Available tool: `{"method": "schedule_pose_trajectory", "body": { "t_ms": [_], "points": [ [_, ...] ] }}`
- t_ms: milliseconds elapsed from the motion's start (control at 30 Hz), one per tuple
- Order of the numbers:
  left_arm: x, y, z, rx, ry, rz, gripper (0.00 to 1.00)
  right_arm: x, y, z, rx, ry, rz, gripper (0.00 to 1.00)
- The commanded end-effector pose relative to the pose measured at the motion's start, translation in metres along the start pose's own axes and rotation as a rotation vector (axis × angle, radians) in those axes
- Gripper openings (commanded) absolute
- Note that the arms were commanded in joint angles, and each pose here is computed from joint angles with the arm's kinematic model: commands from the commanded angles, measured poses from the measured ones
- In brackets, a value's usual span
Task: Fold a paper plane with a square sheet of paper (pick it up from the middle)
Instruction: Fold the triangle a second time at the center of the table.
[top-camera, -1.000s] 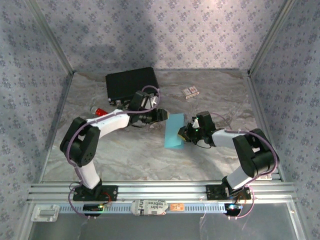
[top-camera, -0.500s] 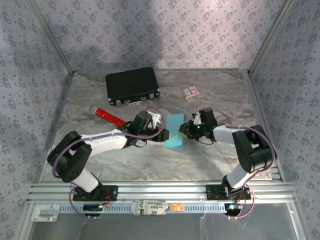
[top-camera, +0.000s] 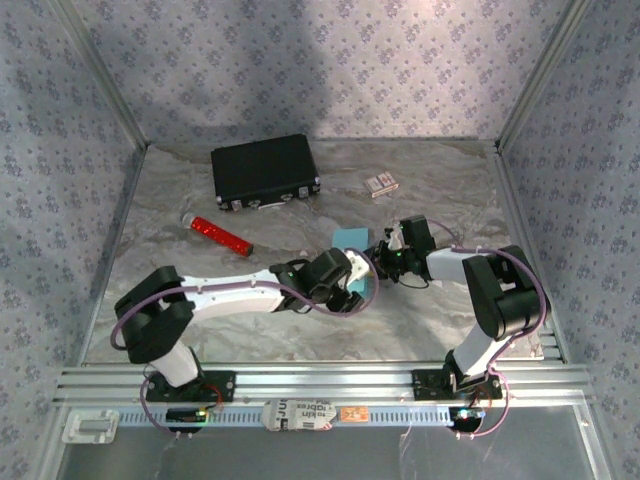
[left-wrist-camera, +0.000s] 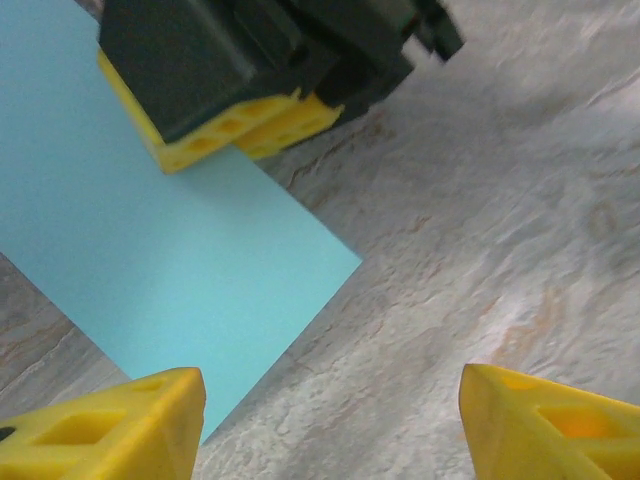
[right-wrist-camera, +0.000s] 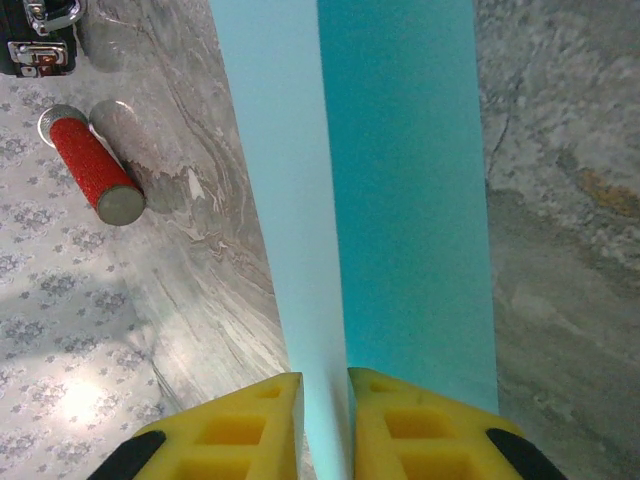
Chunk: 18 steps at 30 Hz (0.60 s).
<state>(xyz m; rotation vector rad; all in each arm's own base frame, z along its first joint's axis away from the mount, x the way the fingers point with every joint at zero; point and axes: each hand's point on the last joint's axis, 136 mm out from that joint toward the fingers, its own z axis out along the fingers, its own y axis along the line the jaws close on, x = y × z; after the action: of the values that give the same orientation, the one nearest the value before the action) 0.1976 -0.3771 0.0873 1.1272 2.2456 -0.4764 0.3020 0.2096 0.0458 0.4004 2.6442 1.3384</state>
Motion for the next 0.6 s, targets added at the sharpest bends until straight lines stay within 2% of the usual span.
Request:
{"method": "schedule_pose_trajectory", "body": {
  "t_ms": [0, 33, 67, 300, 567],
  "points": [
    [0.009, 0.004, 0.006, -0.089, 0.065, 0.139, 0.76, -0.004, 0.011, -0.003, -0.032, -0.002, -0.007, 0.20],
    [0.009, 0.003, 0.009, -0.098, 0.067, 0.149, 0.85, -0.004, 0.012, -0.003, -0.035, -0.003, -0.007, 0.20],
    [0.009, 0.003, 0.011, -0.111, 0.066, 0.155, 0.88, -0.005, 0.013, -0.003, -0.040, -0.004, -0.008, 0.20],
    [0.001, 0.005, 0.020, -0.162, 0.053, 0.183, 0.88, -0.005, 0.015, -0.003, -0.044, -0.008, -0.004, 0.20],
    [-0.003, 0.007, 0.032, -0.190, 0.052, 0.214, 0.80, -0.006, 0.016, -0.003, -0.045, -0.013, -0.001, 0.20]
  ]
}}
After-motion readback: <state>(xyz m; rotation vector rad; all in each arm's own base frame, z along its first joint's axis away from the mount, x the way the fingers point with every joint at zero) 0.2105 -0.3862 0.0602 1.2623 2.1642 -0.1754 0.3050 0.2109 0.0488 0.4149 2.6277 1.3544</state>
